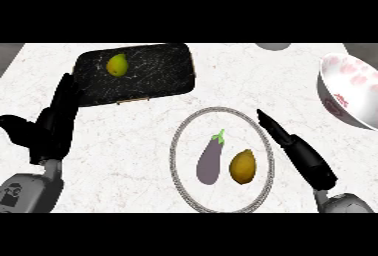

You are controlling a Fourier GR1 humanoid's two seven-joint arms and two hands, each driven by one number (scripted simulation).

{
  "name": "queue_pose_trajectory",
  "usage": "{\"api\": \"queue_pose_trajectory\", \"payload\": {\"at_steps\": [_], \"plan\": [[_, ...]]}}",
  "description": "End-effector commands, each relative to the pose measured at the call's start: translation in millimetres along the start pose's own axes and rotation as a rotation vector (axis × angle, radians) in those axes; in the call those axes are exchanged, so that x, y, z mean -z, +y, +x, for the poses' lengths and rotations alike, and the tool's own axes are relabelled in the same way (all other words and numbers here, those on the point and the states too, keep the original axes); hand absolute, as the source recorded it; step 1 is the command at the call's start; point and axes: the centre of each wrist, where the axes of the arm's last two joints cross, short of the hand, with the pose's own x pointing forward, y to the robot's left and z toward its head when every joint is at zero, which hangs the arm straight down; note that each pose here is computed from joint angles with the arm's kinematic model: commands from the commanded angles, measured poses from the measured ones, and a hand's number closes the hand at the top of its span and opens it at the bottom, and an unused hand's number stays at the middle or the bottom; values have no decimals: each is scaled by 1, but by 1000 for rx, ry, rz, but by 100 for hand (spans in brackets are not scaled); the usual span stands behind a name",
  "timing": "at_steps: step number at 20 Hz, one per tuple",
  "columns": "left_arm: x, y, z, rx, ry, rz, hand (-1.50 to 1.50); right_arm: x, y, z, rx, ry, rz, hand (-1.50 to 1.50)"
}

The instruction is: Pick the lemon from the placemat and place it in the bowl

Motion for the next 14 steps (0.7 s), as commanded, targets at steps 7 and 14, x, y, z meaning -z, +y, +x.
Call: {"api": "queue_pose_trajectory", "payload": {"at_steps": [7, 14], "plan": [[-3, 45, -9, 160, 5, 73, 0, -46, -89, 16, -609, 298, -460, 150], [-17, 66, -19, 196, 65, 98, 0, -73, -12, 0, -429, 358, -934, -150]]}}
